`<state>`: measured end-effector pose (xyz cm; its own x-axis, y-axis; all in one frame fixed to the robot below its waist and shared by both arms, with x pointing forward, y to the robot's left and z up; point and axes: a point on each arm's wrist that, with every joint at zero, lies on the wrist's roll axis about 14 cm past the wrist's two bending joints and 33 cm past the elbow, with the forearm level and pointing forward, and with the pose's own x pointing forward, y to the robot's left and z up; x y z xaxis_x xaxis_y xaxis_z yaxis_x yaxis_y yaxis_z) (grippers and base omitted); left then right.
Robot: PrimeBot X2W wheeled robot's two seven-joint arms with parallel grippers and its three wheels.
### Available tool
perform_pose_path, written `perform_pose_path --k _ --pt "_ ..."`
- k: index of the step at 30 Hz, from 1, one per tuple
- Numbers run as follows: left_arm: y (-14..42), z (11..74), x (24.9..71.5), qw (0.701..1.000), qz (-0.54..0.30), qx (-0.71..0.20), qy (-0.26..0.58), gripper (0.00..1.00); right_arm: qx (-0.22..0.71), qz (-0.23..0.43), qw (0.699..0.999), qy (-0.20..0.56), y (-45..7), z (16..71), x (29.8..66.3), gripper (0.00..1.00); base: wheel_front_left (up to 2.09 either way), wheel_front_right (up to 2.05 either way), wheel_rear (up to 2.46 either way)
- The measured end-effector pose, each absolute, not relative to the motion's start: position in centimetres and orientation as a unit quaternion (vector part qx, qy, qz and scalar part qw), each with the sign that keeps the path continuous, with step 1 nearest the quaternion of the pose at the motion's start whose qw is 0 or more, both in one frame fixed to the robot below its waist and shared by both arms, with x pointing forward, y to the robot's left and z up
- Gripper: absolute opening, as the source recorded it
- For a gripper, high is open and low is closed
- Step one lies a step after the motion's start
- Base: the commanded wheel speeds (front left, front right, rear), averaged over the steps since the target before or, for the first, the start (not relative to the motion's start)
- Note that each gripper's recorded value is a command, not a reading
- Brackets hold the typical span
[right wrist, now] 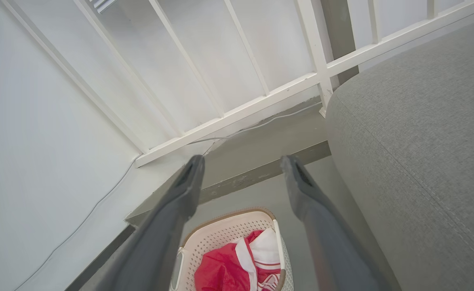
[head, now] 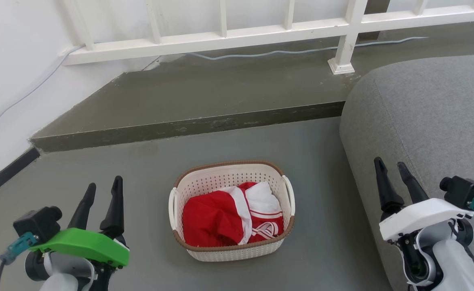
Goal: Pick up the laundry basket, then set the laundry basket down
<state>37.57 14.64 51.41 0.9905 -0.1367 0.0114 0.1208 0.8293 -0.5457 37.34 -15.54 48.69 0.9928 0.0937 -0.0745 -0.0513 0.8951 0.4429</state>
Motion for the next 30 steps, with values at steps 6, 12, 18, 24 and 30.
perform_pose_path --k 6,12,18,24,30 --pt "14.3 51.3 37.4 0.965 -0.065 -0.252 0.011 1.00 0.193 0.037 0.979 0.044 -15.3 48.4 37.2 1.00 0.00 0.00 0.00" --pt "13.9 51.3 37.3 0.974 -0.068 -0.214 0.003 1.00 0.157 0.042 0.986 0.039 -15.0 48.3 37.0 1.00 0.00 0.00 0.00" --pt "13.6 51.4 37.2 0.982 -0.073 -0.174 -0.007 1.00 0.116 0.050 0.992 0.029 -14.7 48.5 36.9 1.00 0.00 0.00 0.00" --pt "13.1 51.5 36.9 0.987 -0.079 -0.140 -0.017 1.00 0.081 0.060 0.995 0.017 -14.2 48.7 36.8 1.00 0.00 0.00 0.00" --pt "12.9 51.7 36.8 0.990 -0.082 -0.115 -0.028 1.00 0.046 0.069 0.997 0.005 -13.7 48.9 36.7 1.00 0.00 0.00 0.00"
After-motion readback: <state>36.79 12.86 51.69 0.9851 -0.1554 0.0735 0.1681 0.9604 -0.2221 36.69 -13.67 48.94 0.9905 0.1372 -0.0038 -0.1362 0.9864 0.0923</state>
